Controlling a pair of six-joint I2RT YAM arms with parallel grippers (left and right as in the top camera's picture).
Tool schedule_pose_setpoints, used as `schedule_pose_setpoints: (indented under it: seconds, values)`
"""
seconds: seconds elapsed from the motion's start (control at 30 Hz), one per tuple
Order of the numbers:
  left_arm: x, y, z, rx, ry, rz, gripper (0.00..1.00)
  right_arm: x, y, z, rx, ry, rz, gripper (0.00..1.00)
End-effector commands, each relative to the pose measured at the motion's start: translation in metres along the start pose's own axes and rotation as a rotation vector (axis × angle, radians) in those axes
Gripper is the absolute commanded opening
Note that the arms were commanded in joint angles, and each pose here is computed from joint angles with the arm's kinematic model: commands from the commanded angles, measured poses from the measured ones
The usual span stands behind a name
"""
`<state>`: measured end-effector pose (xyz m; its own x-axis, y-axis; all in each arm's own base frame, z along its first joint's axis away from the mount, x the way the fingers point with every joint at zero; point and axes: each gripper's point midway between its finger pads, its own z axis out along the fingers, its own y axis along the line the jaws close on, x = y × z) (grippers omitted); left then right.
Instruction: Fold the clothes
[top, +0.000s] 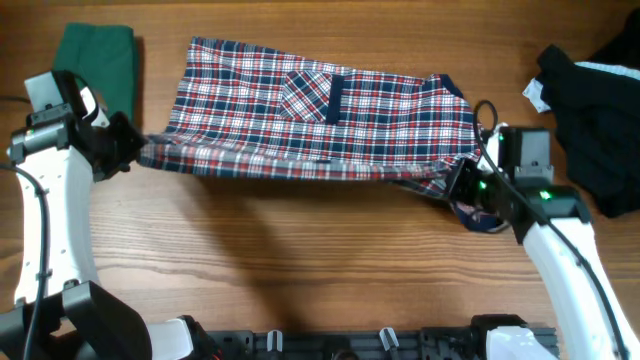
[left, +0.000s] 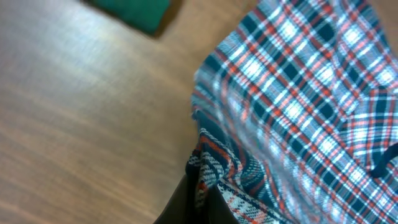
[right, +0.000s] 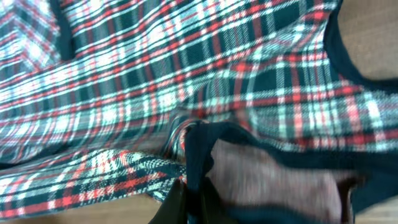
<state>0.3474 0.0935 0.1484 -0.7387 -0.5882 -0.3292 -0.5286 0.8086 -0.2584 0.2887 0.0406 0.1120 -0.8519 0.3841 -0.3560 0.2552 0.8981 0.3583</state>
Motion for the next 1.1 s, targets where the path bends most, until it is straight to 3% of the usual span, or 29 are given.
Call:
schedule_pose_setpoints:
  seconds: [0.0, 0.2, 0.63, 1.07]
  values:
    - [-0.01, -0.009, 0.001, -0.012, -0.057, 0.022, 0.04, -0.017, -0.014, 0.021, 0.08, -0.019, -0.021, 0.04]
    - [-0.01, -0.013, 0.027, -0.079, -0.043, 0.059, 0.04, -0.029, -0.016, 0.051, 0.081, -0.022, -0.048, 0.04]
    - [-0.004, 0.005, 0.114, -0.146, 0.061, 0.053, 0.04, -0.056, -0.016, 0.051, 0.1, -0.135, -0.095, 0.04]
    - [-0.028, -0.007, 0.12, -0.103, -0.037, 0.045, 0.04, -0.054, -0.028, 0.083, 0.138, -0.093, -0.106, 0.04]
